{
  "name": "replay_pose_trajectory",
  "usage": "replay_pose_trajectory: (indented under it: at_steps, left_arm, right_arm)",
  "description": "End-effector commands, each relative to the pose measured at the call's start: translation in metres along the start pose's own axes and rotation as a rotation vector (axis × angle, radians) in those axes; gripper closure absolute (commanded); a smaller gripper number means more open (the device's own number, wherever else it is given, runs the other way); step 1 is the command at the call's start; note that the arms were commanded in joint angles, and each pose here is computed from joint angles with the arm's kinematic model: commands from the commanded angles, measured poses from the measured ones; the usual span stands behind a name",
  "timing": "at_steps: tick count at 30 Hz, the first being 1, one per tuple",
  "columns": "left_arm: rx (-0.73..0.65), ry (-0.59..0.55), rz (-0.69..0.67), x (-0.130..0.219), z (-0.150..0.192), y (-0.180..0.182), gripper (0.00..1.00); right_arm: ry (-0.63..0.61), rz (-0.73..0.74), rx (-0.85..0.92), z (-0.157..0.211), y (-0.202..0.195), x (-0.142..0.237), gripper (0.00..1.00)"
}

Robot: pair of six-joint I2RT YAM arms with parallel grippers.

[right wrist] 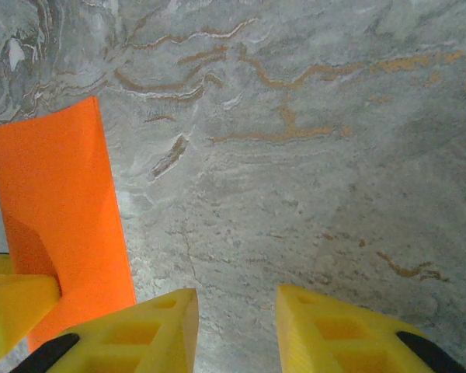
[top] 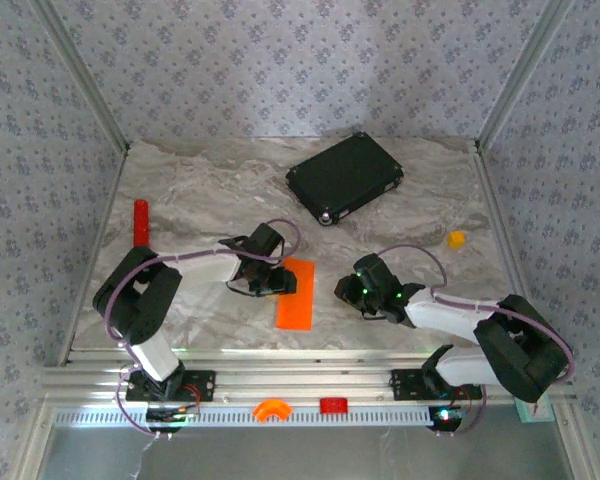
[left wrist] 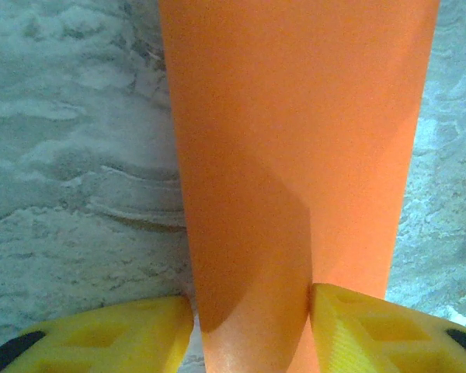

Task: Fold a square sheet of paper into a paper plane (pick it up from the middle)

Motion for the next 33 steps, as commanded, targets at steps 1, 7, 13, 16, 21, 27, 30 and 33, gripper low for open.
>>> replay_pose_trajectory:
  at_steps: [1, 7, 13, 16, 21, 27, 30, 33]
  left_arm:
    - [0.007, 0.002, -0.217, -0.034, 0.007, 0.047, 0.49]
    - [-0.022, 0.002, -0.210, -0.034, 0.008, 0.041, 0.48]
    - [-0.025, 0.007, -0.203, -0.036, 0.008, 0.040, 0.48]
    - [-0.026, 0.006, -0.201, -0.036, 0.008, 0.039, 0.48]
    - [-0.026, 0.006, -0.198, -0.036, 0.007, 0.038, 0.48]
    - [-0.022, 0.007, -0.199, -0.036, 0.007, 0.038, 0.48]
    - [-0.023, 0.010, -0.199, -0.036, 0.008, 0.038, 0.48]
    - [-0.022, 0.009, -0.202, -0.036, 0.007, 0.038, 0.48]
  right_arm:
    - [0.004, -0.010, 0.007, -0.002, 0.007, -0.001, 0.66]
    - [0.006, -0.012, 0.008, -0.002, 0.007, -0.001, 0.66]
    - [0.006, -0.015, 0.009, -0.002, 0.008, -0.001, 0.67]
    - [0.006, -0.015, 0.009, -0.002, 0.008, -0.001, 0.67]
    - [0.002, -0.035, 0.019, -0.003, 0.011, -0.001, 0.67]
    - [0.004, -0.099, 0.061, -0.005, 0.026, -0.002, 0.66]
    - [0.028, -0.131, 0.088, -0.004, 0.036, -0.006, 0.67]
    - [0.051, -0.147, 0.117, -0.003, 0.048, -0.012, 0.70]
Point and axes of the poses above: each hand's point on the last joint's axis, 136 mm out from that joint toward the fingers, its own x axis back along the fingers, its own y axis along the line the jaws close on, z = x × y, the point moved 6 cm from there along x, back along the fingers, and after that the axes turned 9 degrees about x, right-handed, at the moved point
